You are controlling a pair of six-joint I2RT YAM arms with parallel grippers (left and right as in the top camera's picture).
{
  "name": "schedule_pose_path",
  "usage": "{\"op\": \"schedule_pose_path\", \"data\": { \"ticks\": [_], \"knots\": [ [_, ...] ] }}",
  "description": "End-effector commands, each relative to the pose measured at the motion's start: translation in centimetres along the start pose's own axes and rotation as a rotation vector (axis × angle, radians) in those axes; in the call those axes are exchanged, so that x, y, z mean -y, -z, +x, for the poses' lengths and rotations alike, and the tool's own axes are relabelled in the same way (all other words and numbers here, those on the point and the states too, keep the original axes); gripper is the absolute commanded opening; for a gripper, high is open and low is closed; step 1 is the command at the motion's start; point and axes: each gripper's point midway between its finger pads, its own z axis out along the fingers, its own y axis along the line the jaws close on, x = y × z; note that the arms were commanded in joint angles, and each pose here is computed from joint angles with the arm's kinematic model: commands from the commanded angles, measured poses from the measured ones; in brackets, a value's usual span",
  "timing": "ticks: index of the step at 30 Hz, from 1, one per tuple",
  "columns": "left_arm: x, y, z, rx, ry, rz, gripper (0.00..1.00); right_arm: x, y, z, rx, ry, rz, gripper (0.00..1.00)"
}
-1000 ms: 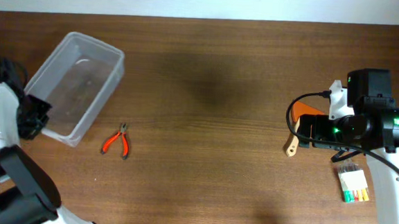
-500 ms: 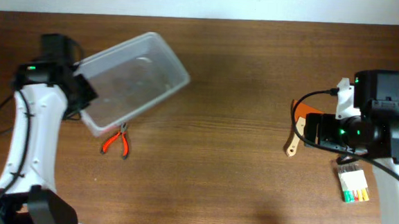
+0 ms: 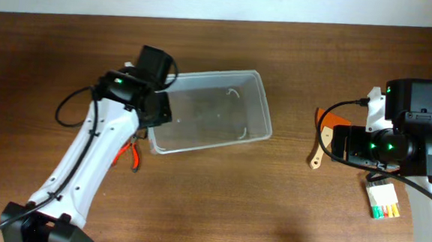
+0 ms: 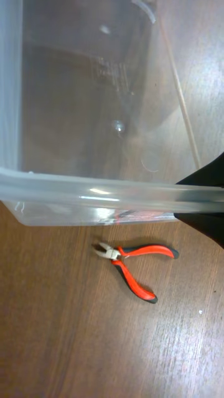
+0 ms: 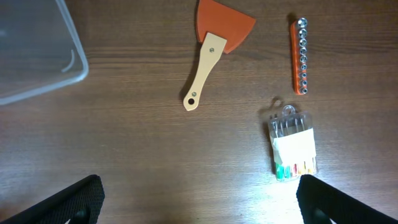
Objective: Pack container
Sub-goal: 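Drag the box rightward to the table center with the left gripper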
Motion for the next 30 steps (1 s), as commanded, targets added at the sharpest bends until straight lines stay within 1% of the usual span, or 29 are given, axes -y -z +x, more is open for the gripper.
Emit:
{"op": "schedule_pose_path", "data": {
  "ticks": [1, 4, 8, 13, 22, 27, 30],
  "knots": [
    [-0.1, 0.9, -0.3, 0.060, -0.039, -0.041, 0.01, 0.1, 0.6, -0.3, 0.022, 0.011, 0.013, 0.99],
    [0.1, 0.6, 0.0, 0.063, -0.063, -0.052, 0.02, 0.1, 0.6, -0.3, 0.022, 0.011, 0.014, 0.99],
    [0.5, -1.0, 1.0, 0.040, -0.067, -0.035, 0.01, 0.1, 0.6, -0.3, 0.022, 0.011, 0.013, 0.99],
    [0.2, -4.0, 3.4, -0.015, -0.079, -0.040, 0.02, 0.1, 0.6, -0.3, 0.022, 0.011, 0.013, 0.99],
    [-0.8, -7.4, 6.7, -0.082, -0.096, -0.067, 0.01, 0.1, 0.6, -0.3, 0.022, 0.011, 0.013, 0.99],
    [-1.1, -8.5, 7.7, -0.089, -0.098, -0.073, 0.02, 0.1, 0.6, -0.3, 0.022, 0.011, 0.013, 0.99],
    [-1.3, -8.7, 7.4, -0.072, -0.101, -0.083, 0.02, 0.1, 0.6, -0.3, 0.022, 0.011, 0.013, 0.99]
  ]
}}
